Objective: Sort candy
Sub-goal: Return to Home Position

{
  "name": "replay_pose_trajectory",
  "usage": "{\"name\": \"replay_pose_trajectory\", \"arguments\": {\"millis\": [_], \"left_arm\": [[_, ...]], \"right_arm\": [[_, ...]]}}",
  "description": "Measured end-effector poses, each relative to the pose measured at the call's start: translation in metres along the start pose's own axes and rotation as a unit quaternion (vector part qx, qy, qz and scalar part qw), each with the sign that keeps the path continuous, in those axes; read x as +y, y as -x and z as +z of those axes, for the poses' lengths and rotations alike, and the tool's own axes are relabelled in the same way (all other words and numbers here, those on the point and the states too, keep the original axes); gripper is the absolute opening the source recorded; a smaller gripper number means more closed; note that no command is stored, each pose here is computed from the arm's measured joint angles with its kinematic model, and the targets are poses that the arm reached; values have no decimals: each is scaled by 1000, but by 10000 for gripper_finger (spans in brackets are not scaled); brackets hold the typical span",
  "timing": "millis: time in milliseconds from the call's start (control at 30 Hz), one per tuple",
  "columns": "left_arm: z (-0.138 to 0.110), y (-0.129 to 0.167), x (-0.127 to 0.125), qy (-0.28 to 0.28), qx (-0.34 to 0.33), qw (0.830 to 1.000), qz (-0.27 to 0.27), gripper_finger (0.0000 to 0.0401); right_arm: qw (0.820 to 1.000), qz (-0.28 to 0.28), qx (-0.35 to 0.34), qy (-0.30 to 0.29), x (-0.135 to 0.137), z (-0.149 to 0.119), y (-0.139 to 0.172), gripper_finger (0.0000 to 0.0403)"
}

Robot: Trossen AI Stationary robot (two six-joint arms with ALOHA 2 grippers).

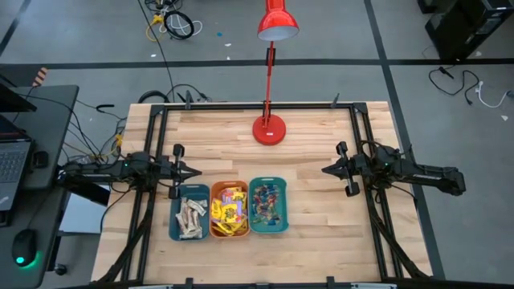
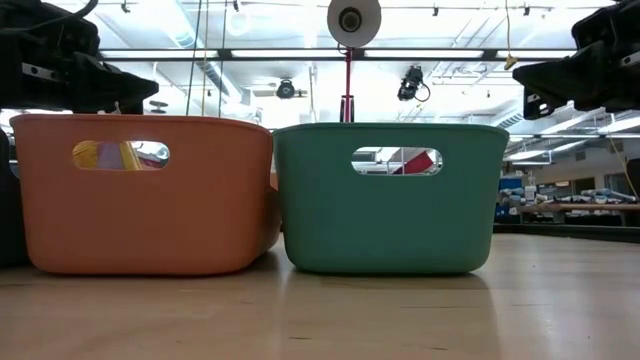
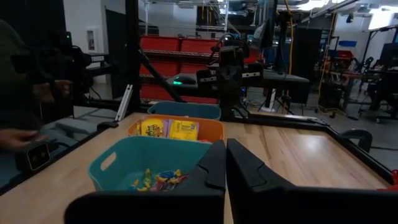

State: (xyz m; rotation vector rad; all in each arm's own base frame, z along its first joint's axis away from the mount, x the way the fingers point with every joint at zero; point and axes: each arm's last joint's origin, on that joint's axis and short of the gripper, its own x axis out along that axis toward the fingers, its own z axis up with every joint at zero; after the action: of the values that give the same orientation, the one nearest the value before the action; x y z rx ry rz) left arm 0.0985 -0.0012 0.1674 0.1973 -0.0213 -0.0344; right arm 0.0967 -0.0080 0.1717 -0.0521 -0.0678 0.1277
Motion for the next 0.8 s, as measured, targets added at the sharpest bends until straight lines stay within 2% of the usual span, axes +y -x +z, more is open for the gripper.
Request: {"name": "replay_pose_trajectory", "arguments": {"millis": [800], "left_arm": [[1, 0, 0, 0, -8, 1000, 2, 7]], "right_arm": [[1000, 0, 0, 0, 0, 0, 0, 6]]}}
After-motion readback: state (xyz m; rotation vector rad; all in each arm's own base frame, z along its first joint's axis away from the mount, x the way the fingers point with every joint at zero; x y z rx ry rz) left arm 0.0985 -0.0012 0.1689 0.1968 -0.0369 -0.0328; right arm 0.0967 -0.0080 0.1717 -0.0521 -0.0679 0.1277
